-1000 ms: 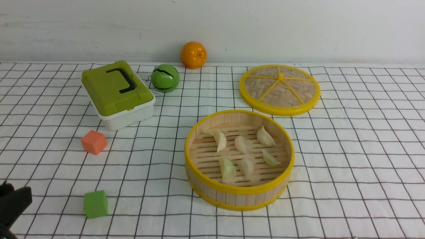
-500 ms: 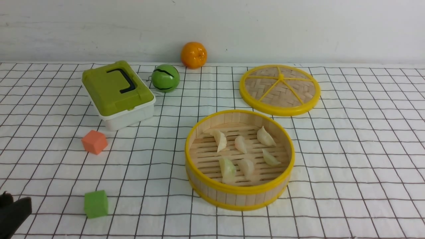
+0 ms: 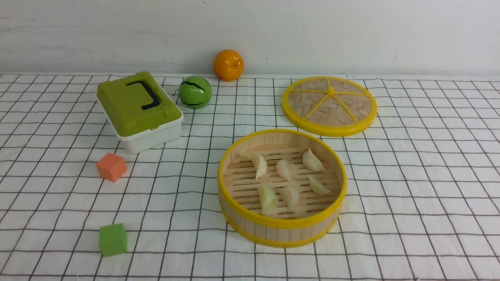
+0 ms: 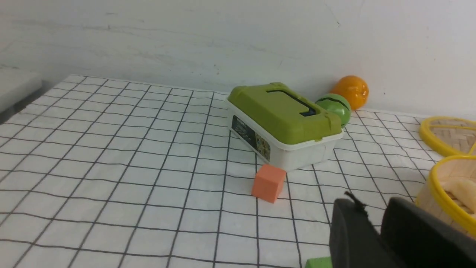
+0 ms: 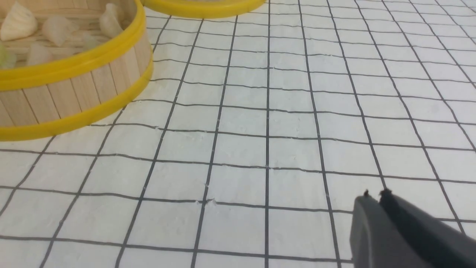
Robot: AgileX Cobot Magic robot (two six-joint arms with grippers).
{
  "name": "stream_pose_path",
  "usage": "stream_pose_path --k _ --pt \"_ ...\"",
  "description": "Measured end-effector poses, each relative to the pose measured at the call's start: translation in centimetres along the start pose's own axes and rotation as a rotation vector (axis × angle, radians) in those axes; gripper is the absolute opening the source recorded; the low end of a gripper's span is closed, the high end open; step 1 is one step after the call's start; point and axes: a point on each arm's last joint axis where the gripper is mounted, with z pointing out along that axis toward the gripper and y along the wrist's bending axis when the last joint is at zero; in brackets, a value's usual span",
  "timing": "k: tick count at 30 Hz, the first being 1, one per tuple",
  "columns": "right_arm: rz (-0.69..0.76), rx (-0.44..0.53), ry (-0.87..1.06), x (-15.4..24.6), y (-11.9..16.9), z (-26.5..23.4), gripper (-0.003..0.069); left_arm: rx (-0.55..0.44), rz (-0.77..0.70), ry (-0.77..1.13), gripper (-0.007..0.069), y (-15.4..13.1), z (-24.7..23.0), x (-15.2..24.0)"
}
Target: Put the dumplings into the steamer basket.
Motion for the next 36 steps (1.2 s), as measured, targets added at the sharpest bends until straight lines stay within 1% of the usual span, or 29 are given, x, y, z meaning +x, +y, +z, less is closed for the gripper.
stream_pose_path --k 3,4,5,9,10,11,13,15,36 --pt "0.0 0.0 0.0 0.0 0.0 0.0 0.0041 0.021 -0.018 -0.026 -0.0009 -0.1 0.7 2.3" --pt "0.0 0.0 0.0 0.0 0.0 0.0 0.0041 0.023 -0.018 -0.025 -0.0013 -0.1 0.8 2.5" --pt "0.0 0.0 0.0 0.0 0.0 0.0 0.0043 0.015 -0.027 0.001 -0.0012 0.1 1.0 3.7" --pt "0.001 0.0 0.0 0.0 0.0 0.0 0.0048 -0.035 -0.08 0.173 -0.0013 0.5 0.9 5.6" --pt "0.001 0.0 0.0 0.0 0.0 0.0 0.0049 -0.037 -0.08 0.184 -0.0013 0.5 0.9 5.7" --pt "0.001 0.0 0.0 0.0 0.0 0.0 0.0051 -0.054 -0.082 0.254 -0.0013 0.6 0.8 6.4" --pt "0.001 0.0 0.0 0.0 0.0 0.0 0.0051 -0.055 -0.058 0.286 -0.0013 0.7 0.7 6.7" --pt "0.001 0.0 0.0 0.0 0.0 0.0 0.0054 -0.049 -0.037 0.287 -0.0013 0.6 0.7 6.7" --pt "0.001 0.0 0.0 0.0 0.0 0.0 0.0088 -0.039 -0.05 0.291 -0.0013 0.5 0.7 6.7"
